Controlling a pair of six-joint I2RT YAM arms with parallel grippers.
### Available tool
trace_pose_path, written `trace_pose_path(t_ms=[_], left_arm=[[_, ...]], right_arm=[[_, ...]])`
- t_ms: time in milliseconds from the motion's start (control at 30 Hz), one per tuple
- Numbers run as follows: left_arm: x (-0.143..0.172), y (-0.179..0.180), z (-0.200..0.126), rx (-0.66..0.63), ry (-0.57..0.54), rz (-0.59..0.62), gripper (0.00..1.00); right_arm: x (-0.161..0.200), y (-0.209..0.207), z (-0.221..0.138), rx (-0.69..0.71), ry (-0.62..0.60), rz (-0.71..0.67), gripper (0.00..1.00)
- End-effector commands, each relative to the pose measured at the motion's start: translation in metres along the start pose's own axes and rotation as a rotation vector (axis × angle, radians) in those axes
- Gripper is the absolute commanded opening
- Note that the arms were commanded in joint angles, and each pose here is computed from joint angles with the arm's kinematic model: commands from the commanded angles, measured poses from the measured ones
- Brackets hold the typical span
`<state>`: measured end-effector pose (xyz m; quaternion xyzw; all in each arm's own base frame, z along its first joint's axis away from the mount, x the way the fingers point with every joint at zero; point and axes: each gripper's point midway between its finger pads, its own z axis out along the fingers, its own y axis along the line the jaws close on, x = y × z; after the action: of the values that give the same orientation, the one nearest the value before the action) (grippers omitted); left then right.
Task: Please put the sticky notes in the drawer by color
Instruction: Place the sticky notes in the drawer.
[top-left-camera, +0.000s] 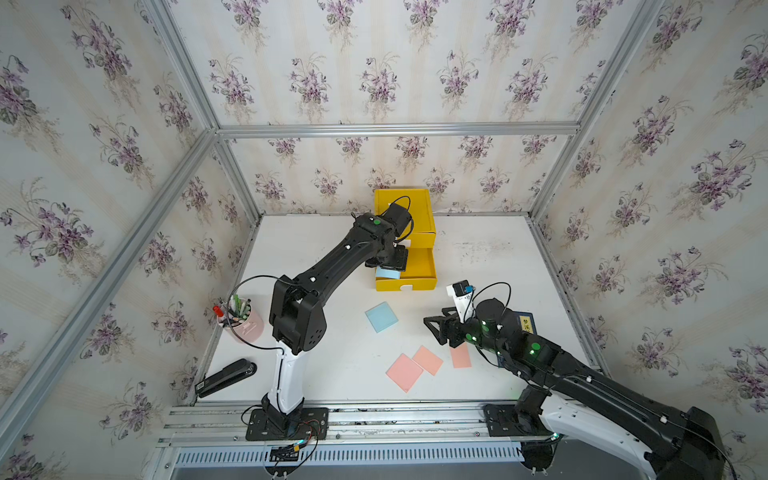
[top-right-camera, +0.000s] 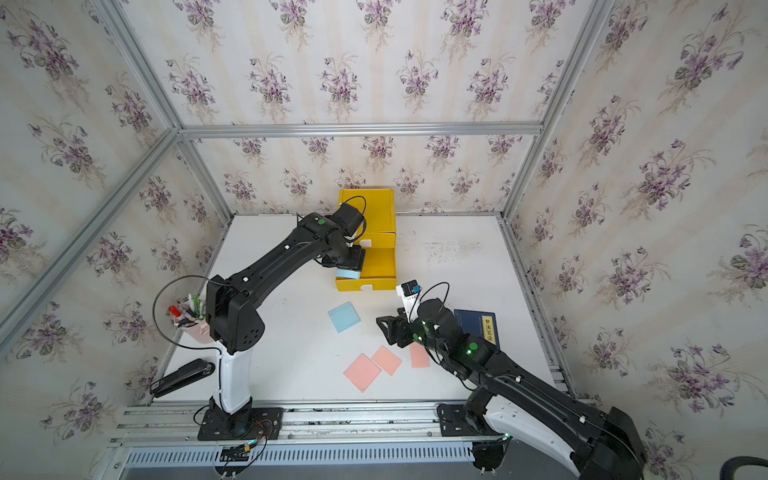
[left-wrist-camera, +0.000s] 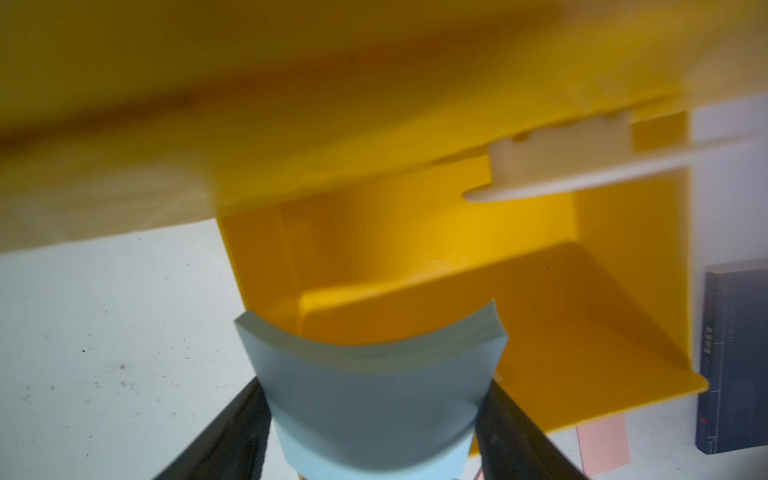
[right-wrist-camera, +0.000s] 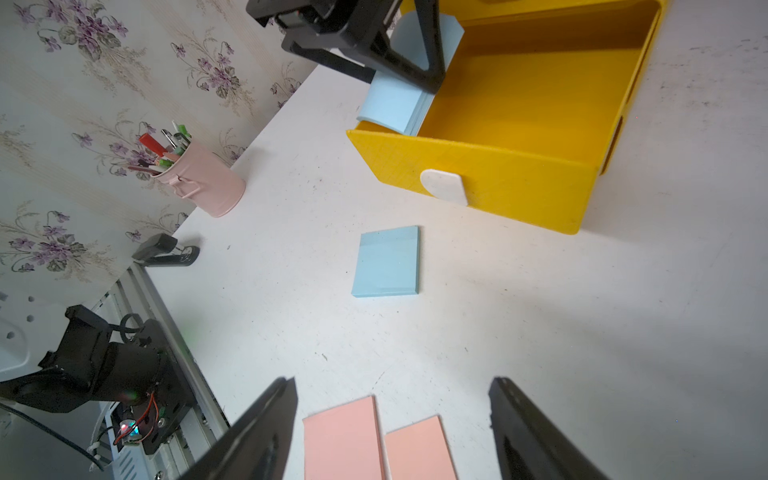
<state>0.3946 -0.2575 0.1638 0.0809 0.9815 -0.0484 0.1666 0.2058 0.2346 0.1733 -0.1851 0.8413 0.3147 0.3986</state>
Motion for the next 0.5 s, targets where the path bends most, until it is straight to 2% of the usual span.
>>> trace_pose_path(t_ms=[0, 133, 333, 467], left_arm=[[-0.005, 0.004, 0.001, -0.019, -0.026, -0.007, 0.78], [-0.007, -0.001, 0.001, 0.013, -0.042, -0.008, 0.84], [-0.016, -0.011, -0.004, 0.064, -0.077, -0.019, 0.86], [-0.018, -0.025, -0.031, 0.19, -0.141, -0.023, 0.87]], right_arm=[[-0.005, 0.003, 0.0, -0.006, -0.007, 0.004, 0.77], [-0.007, 0.003, 0.0, -0.006, -0.011, 0.003, 0.77], [-0.006, 0.004, 0.006, -0.005, 0.002, 0.001, 0.77], [0.006, 0.002, 0.024, 0.011, 0.058, -0.025, 0.77]])
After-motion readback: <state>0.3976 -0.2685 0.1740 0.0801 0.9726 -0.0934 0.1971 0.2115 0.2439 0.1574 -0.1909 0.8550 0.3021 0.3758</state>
